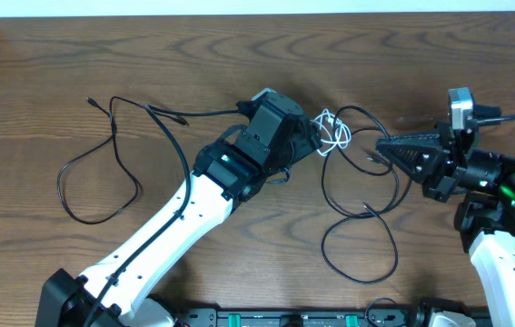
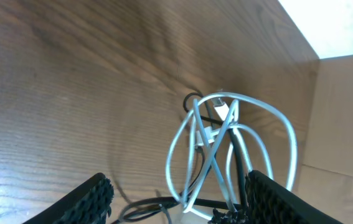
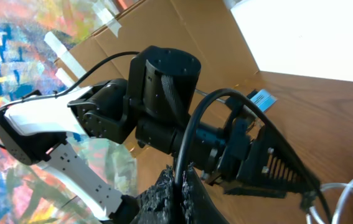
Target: Untangle cables
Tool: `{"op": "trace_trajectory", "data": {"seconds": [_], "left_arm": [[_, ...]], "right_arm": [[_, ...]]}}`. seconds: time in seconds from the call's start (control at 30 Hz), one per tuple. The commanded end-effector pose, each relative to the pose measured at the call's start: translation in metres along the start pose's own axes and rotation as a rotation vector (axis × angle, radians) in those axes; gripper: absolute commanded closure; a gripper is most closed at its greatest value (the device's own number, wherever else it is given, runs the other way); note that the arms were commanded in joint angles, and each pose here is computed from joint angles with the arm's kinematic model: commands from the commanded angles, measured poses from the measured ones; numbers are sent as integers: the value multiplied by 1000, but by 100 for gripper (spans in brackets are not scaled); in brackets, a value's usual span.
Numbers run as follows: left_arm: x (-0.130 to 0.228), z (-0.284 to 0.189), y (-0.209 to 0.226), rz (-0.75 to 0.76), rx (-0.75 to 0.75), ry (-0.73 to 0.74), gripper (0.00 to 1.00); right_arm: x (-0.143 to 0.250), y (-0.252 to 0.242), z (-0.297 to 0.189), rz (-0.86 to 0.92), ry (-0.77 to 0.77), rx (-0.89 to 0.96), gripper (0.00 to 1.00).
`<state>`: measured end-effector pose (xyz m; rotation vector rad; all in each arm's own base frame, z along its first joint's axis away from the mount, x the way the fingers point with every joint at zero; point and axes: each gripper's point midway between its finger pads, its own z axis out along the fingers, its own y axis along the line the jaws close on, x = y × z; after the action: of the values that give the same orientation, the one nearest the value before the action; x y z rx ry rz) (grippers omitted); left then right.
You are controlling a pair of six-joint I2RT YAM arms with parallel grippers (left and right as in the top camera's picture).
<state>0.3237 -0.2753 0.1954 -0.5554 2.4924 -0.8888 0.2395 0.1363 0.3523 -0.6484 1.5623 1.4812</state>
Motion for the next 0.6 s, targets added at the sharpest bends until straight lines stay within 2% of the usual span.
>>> {"op": "trace_trajectory", "data": {"seconds": [0.0, 0.37, 0.57], "left_arm": [[0, -3, -14, 2, 40, 10, 31], [6, -3, -17, 137, 64, 46, 31], [7, -3, -17, 140, 64, 48, 31]], "right_arm": [[-3, 4, 2, 4, -1, -8, 99], [-5, 9, 2, 12, -9, -14, 99], [-9, 23, 2, -29, -24, -32, 99]]}}
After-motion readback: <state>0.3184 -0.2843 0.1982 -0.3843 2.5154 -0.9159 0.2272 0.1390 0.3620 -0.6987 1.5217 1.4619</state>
